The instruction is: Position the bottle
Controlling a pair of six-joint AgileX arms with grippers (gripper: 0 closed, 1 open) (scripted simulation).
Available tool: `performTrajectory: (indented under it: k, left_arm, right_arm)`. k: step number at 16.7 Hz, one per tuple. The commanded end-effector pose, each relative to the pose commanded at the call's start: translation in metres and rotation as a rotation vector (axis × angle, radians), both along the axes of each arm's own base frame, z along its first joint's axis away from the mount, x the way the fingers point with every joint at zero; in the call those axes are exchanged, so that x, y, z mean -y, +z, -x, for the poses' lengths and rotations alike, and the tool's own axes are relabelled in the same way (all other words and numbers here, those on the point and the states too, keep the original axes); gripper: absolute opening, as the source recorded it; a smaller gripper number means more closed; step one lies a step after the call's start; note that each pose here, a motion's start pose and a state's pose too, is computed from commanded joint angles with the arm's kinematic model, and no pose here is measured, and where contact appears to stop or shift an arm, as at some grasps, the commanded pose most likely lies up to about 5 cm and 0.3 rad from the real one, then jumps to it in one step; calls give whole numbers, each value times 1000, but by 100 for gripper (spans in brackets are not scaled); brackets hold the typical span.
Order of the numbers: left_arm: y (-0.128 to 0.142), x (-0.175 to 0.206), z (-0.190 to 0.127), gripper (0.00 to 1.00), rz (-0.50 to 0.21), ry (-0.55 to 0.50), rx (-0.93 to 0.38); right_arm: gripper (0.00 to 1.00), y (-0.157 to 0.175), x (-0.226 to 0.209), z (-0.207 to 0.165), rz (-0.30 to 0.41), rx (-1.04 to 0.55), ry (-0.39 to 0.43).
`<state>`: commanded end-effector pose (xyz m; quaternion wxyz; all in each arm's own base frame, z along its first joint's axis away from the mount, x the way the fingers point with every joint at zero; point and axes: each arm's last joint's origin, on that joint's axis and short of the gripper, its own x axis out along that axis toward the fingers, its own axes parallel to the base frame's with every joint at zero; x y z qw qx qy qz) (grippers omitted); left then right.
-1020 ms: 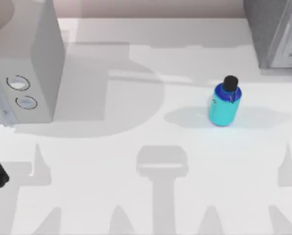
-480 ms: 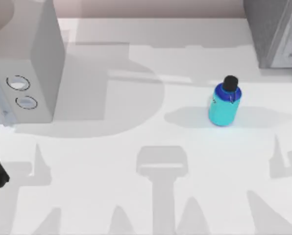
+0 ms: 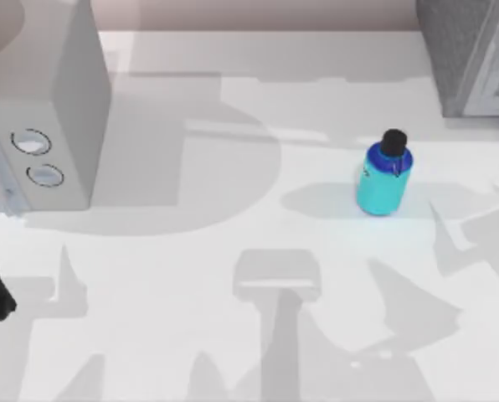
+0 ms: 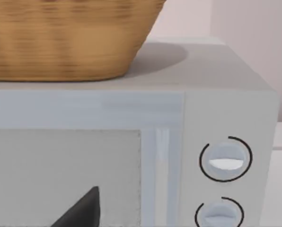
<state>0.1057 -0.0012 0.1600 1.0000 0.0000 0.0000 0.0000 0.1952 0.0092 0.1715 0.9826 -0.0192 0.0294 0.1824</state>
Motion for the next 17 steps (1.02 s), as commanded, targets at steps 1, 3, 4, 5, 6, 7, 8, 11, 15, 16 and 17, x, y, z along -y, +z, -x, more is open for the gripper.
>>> performTrajectory:
  k: [1,3,4,5,6,7,8,11,15,16,17]
  left_arm:
    - [0,0,0,100,0,0,0]
    - [0,0,0,100,0,0,0]
    - [0,0,0,100,0,0,0]
    - [0,0,0,100,0,0,0]
    - [0,0,0,100,0,0,0]
    - [0,0,0,100,0,0,0]
    - [0,0,0,100,0,0,0]
    - [0,0,0,100,0,0,0]
    - [0,0,0,100,0,0,0]
    - [0,0,0,100,0,0,0]
    - [0,0,0,100,0,0,0]
  right_arm:
    - [100,-5,-1,-10,2,-5,35]
    - [100,-19,-3,-28,4,-14,105]
    - [100,-27,-3,-36,5,-18,139]
    - [100,-37,-4,-44,5,-22,172]
    - [100,-47,-5,-50,5,-25,204]
    - [100,-57,-6,-55,4,-28,235]
    - [100,-67,-6,-60,4,-31,264]
    - [100,-96,-8,-67,1,-38,338]
    - [100,-121,-9,-69,-2,-42,397]
    - [100,-124,-9,-69,-3,-43,404]
    - [100,-126,-9,-69,-3,-43,407]
